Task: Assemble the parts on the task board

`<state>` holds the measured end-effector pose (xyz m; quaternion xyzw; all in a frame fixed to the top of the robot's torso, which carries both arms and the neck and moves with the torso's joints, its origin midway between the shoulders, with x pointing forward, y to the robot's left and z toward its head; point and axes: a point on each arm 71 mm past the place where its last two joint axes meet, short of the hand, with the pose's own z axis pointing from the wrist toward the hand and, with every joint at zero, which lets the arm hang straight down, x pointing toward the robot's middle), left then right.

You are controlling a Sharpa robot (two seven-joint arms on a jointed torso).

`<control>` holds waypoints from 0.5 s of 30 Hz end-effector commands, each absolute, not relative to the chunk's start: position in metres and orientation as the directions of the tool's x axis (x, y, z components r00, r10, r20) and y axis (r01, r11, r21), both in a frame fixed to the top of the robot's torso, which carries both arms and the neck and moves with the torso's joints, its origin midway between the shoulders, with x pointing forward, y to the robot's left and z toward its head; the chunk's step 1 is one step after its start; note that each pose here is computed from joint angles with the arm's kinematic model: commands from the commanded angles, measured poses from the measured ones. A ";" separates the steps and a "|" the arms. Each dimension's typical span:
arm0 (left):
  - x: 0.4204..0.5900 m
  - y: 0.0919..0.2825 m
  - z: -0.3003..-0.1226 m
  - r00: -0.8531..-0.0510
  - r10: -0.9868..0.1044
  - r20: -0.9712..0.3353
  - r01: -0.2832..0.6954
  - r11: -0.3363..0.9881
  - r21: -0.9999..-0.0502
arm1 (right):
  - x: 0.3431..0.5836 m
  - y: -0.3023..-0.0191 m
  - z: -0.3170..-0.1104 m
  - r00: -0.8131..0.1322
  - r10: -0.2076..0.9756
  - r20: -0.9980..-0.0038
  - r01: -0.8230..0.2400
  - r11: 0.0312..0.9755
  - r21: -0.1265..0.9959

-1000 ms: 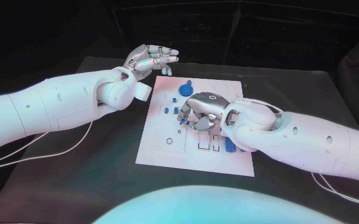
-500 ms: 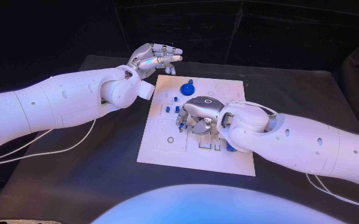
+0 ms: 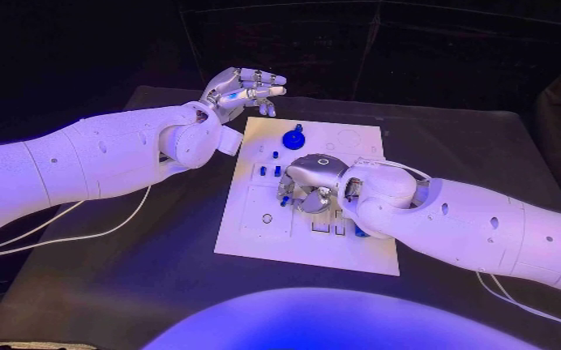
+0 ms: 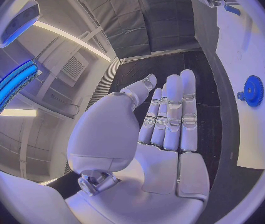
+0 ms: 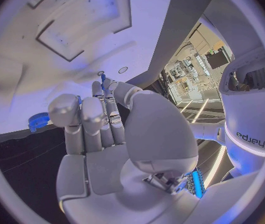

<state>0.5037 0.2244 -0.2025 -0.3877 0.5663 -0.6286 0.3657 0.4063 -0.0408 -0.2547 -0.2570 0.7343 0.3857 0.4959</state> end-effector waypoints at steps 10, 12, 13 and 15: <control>0.504 0.223 -0.201 -0.440 -0.894 0.082 0.021 -0.102 -0.995 | 0.406 -0.039 -0.258 -0.361 -0.030 -0.932 -0.771 0.572 0.280; 0.504 0.223 -0.201 -0.441 -0.894 0.083 0.021 -0.102 -0.995 | 0.405 -0.038 -0.258 -0.359 -0.034 -0.933 -0.773 0.570 0.276; 0.504 0.223 -0.201 -0.441 -0.894 0.083 0.021 -0.103 -0.995 | 0.405 -0.038 -0.259 -0.358 -0.036 -0.933 -0.775 0.570 0.274; 0.504 0.223 -0.201 -0.442 -0.893 0.083 0.020 -0.103 -0.995 | 0.404 -0.037 -0.259 -0.356 -0.041 -0.934 -0.776 0.569 0.271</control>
